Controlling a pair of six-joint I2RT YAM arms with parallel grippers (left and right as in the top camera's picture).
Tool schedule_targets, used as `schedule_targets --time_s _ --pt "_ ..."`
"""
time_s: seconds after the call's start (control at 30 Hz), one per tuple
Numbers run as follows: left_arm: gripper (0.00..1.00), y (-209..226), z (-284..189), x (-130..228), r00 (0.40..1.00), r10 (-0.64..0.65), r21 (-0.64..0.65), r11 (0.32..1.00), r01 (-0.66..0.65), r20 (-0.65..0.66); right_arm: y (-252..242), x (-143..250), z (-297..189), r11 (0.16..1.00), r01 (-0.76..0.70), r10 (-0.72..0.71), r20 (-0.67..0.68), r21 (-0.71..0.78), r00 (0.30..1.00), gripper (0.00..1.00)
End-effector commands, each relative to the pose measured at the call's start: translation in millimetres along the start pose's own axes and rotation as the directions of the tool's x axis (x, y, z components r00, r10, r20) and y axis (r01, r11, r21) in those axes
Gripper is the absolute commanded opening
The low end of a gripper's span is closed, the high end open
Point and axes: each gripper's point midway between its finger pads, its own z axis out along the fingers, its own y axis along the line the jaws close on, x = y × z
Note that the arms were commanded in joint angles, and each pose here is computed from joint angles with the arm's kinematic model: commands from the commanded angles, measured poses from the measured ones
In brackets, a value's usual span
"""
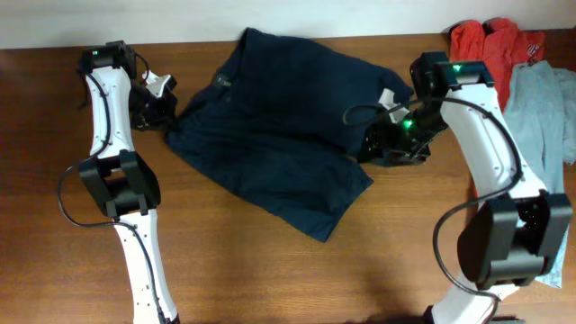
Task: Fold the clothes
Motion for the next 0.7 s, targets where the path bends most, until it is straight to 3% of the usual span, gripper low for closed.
schedule_targets --time_s 0.0,0.17,0.37,0.67 --pt "0.00 4.5 -15.7 -5.0 0.999 0.009 -0.029 1.000 -0.008 0.044 35.3 18.6 -15.5 0.998 0.070 -0.069 0.031 -0.006 0.997 0.70" --pt "0.00 4.3 -19.1 -10.4 0.997 0.020 -0.035 0.999 -0.018 0.069 46.7 51.7 6.7 0.996 0.005 -0.003 -0.019 0.093 1.000 0.70" --pt "0.00 3.9 -22.1 -13.7 0.996 0.028 -0.040 0.999 -0.024 0.086 43.9 104.8 80.4 0.984 -0.141 0.144 -0.018 0.112 0.989 0.69" --pt "0.00 5.3 -22.9 -21.3 0.993 0.041 -0.049 0.998 -0.036 0.115 68.6 77.6 145.6 0.947 -0.318 0.322 0.192 -0.053 0.927 0.62"
